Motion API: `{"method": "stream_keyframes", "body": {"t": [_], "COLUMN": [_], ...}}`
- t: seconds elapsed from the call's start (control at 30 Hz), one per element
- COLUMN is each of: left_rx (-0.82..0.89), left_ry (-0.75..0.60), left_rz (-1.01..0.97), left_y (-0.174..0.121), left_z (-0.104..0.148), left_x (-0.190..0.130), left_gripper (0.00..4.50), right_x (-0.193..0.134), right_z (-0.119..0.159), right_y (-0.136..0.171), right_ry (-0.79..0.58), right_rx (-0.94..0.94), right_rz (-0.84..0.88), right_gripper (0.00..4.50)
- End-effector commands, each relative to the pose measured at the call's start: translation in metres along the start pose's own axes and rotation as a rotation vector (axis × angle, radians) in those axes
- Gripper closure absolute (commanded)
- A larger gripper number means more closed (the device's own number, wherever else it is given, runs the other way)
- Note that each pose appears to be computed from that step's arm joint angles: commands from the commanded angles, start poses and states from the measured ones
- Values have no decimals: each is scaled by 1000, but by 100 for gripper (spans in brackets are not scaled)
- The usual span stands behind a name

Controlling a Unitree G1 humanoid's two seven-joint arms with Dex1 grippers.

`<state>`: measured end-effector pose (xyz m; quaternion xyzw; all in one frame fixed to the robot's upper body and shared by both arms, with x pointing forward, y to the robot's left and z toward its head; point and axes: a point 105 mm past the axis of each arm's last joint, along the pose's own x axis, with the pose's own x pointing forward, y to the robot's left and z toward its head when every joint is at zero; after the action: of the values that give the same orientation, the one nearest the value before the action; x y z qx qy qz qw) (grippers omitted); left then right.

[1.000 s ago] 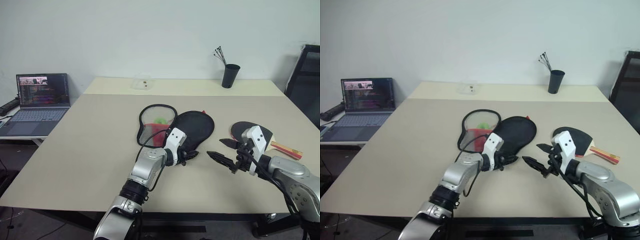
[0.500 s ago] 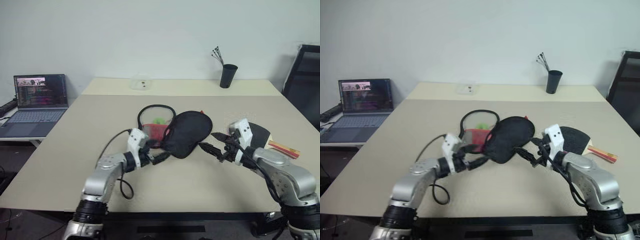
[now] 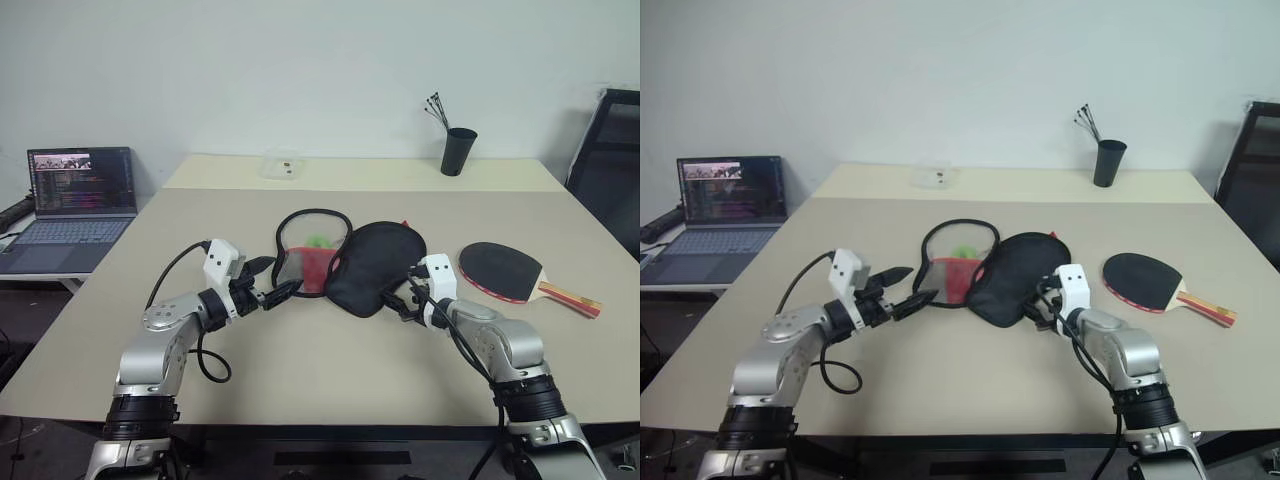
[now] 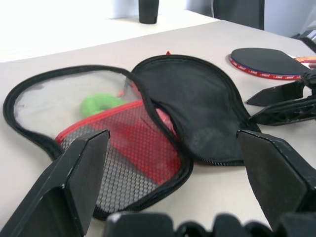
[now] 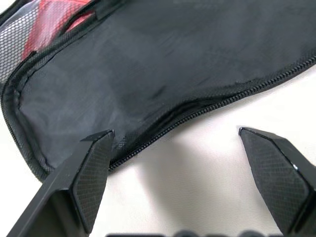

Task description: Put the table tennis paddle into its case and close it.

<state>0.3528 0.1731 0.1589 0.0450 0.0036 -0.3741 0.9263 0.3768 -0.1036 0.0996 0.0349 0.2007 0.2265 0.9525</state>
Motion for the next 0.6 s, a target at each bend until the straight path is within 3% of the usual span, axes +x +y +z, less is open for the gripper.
{"method": "stream_keyframes", "body": {"t": [0.03,0.4,0.5,0.6], "left_rx": [58,68,72,74], "left_ry": [-64,-66,-66,-67], "left_rz": [-16,-40,-42,-53], "left_y": [-3,-9,-10,-12], "left_z": [22,24,24,25], "left_x": [1,6,5,5], "left_gripper": [1,1,0,0], "right_x": [4,23,24,22], "right_z": [8,17,17,17], "right_y": [21,46,44,39], "right_ry": [-36,-71,-73,-72], "right_rx": [-9,-19,-22,-14], "right_rz": [64,110,97,82], "right_gripper": [7,7,65,168]}}
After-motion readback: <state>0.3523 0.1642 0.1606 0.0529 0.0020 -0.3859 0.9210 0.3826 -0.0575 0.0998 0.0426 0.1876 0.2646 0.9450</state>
